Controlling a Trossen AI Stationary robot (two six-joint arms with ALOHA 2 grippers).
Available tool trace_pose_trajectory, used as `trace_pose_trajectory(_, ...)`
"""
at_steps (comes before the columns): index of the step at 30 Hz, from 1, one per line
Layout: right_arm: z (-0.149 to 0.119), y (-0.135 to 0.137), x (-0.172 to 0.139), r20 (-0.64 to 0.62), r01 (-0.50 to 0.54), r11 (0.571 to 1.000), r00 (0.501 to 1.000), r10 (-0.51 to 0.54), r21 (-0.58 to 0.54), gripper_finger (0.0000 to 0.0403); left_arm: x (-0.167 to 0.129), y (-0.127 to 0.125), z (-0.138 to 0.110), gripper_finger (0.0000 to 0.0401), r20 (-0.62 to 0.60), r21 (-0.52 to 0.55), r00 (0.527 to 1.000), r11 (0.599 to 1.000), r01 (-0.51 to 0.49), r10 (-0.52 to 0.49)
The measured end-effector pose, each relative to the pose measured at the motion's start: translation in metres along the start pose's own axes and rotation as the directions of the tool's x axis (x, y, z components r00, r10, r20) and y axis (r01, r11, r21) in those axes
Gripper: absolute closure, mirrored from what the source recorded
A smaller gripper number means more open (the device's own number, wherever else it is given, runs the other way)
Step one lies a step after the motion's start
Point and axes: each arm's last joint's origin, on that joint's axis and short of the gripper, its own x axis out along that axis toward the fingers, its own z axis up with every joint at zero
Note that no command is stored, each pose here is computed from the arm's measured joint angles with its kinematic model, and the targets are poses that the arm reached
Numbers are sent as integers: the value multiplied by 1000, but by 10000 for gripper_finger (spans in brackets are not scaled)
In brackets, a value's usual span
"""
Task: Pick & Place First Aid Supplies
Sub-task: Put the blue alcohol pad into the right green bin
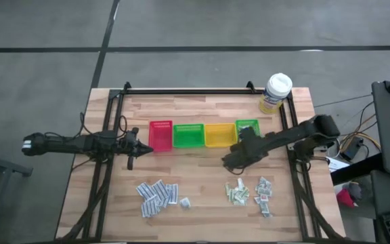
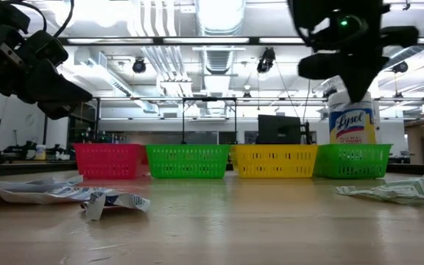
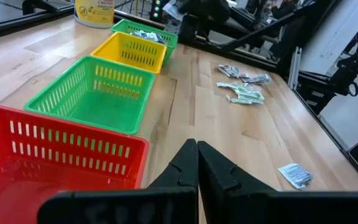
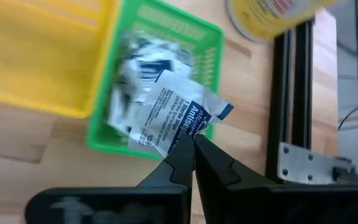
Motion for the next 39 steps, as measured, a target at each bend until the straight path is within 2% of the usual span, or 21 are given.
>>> trace_pose_trajectory(4, 5, -22, 7, -37, -6, 997, 999, 9, 76, 394, 0, 0, 0, 401, 0, 1, 1000, 1000, 0, 0)
trace_pose_trajectory(8, 14, -34, 17, -63, -40, 995, 997, 46, 90, 394, 0, 0, 0, 401, -1, 2, 1000, 1000, 0, 0)
trace_pose_trajectory(13, 29, -38, 38, -85, -99, 995, 991, 100, 24, 394, 0, 0, 0, 401, -1, 2, 1000, 1000, -1, 1)
trace_pose_trajectory(19, 42, -37, 64, -130, -111, 986, 987, 95, -124, 394, 0, 0, 0, 401, -1, -1, 1000, 1000, 0, 0)
trace_pose_trajectory(23, 47, -30, 75, -134, -187, 966, 977, 164, -179, 394, 0, 0, 0, 401, -1, 0, 1000, 1000, 0, 0)
trace_pose_trajectory(27, 51, -23, 82, -155, -279, 942, 955, 253, -186, 394, 0, 0, 0, 401, -1, 0, 1000, 1000, -1, 1)
trace_pose_trajectory(39, 46, -26, 98, -170, -254, 946, 960, 222, -201, 394, 0, 0, 0, 401, -1, 5, 1000, 1000, 0, 0)
